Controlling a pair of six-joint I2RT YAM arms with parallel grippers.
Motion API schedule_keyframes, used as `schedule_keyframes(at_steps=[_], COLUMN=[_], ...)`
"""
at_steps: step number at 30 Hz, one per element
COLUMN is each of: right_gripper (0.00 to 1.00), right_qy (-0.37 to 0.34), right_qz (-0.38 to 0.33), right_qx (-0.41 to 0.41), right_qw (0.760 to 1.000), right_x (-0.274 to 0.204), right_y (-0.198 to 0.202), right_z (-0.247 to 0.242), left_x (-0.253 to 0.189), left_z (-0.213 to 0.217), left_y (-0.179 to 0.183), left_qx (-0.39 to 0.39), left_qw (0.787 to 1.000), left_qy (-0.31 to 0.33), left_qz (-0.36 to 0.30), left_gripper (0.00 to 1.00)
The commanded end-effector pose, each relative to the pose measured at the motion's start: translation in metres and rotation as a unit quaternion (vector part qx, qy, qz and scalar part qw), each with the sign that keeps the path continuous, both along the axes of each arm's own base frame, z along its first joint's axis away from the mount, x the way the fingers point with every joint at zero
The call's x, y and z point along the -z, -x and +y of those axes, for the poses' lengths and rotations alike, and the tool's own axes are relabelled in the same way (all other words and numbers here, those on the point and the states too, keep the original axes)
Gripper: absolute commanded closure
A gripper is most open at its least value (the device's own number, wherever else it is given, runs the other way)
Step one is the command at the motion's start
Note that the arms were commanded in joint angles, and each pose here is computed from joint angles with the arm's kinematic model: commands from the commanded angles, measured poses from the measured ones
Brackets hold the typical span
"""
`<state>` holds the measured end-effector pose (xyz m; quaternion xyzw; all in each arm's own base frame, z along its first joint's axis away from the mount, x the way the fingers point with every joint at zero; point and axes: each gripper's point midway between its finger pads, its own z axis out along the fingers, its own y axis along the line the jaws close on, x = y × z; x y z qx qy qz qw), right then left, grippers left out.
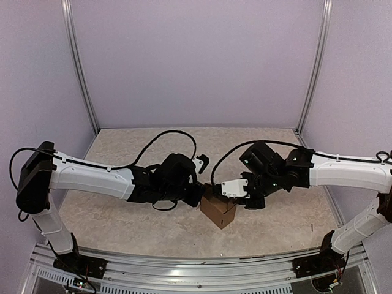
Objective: Fold the paper box
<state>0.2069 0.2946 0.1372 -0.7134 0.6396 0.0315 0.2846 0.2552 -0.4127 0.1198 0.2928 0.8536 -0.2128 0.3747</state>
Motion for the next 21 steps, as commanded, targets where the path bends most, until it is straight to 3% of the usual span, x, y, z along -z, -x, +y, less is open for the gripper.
schedule_keyframes(at_steps=[1, 4, 11, 21], right_gripper=[0.78, 0.78, 0.78, 0.77], right_qy=[0.017, 0.014, 0.011, -0.003], right_qz=[-0.034, -0.033, -0.047, -0.054], right_qx=[-0.022, -0.020, -0.016, -0.019], right_qw=[0.999, 0.999, 0.999, 0.998], right_x=[0.005, 0.005, -0.002, -0.011], right_y=[0.003, 0.004, 0.002, 0.003], right_z=[0.006, 0.005, 0.002, 0.003], left_x=[0.052, 0.034, 0.002, -0.020], left_z=[0.023, 0.021, 0.026, 0.032], left_y=[0.025, 0.022, 0.022, 0.030], left_qx=[0.021, 0.022, 0.017, 0.017], left_qw=[0.995, 0.997, 0.999, 0.999], left_qy=[-0.086, -0.076, -0.047, -0.017], left_qz=[0.042, 0.010, -0.019, -0.025], left_gripper=[1.00, 0.99, 0.69, 0.59])
